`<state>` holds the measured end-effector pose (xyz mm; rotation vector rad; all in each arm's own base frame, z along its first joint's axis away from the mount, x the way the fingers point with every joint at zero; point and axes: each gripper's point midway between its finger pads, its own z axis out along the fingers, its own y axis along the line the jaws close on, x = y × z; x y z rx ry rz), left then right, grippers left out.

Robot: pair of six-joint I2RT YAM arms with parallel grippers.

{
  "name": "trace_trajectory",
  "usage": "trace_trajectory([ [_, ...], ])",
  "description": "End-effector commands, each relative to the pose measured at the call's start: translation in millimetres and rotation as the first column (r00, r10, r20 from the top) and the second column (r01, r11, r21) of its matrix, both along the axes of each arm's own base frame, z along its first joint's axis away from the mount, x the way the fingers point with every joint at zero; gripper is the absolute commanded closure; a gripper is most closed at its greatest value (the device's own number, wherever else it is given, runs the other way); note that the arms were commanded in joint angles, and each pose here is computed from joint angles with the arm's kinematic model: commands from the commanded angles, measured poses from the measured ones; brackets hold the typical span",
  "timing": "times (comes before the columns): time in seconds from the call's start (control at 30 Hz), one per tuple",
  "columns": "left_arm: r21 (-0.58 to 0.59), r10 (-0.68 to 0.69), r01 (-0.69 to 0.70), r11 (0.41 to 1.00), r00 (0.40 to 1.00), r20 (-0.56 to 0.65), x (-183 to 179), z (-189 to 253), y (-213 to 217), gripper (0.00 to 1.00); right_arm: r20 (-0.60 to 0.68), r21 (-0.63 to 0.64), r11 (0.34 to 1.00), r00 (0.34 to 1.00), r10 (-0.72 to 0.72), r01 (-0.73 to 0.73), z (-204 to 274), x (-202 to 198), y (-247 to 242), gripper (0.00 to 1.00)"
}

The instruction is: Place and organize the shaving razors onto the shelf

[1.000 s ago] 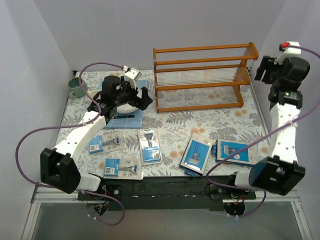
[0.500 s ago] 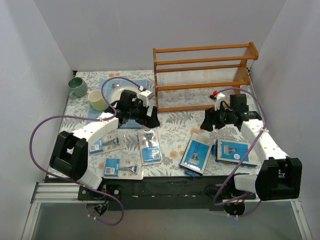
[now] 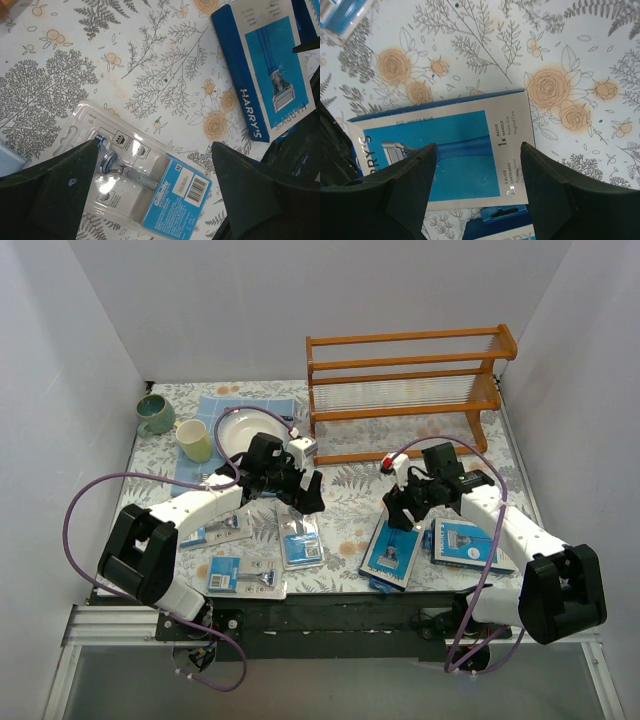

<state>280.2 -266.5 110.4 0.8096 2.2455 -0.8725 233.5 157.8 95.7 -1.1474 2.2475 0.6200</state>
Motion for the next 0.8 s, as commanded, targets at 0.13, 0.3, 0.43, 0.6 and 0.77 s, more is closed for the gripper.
trace_trajectory([
  [0.13,0.025,0.024,-0.026,0.999,0.997,0.076,5,-1,9,0.03,0.05,-0.236,0.972,0.998,0.031,-0.019,-39,14,-27,0.22],
  [0.3,0.012,0.02,-0.021,1.0,0.998,0.065,1,-2,8,0.03,0.041,-0.28,0.959,0.997,0.062,-0.048,-52,29,-26,0.22],
  [0.43,0.001,0.02,-0.02,1.0,0.997,0.07,0,-1,8,0.03,0.014,-0.259,0.963,0.997,0.077,-0.07,-60,38,-12,0.32],
  [0.6,-0.02,0.025,-0.023,1.0,0.997,0.071,0,1,5,0.03,0.051,-0.227,0.974,0.998,0.042,-0.029,-54,82,10,0.38],
  [0.77,-0.047,0.03,-0.027,0.999,0.997,0.064,2,4,1,0.03,0.091,-0.19,0.982,0.995,0.037,-0.019,-38,120,30,0.39],
])
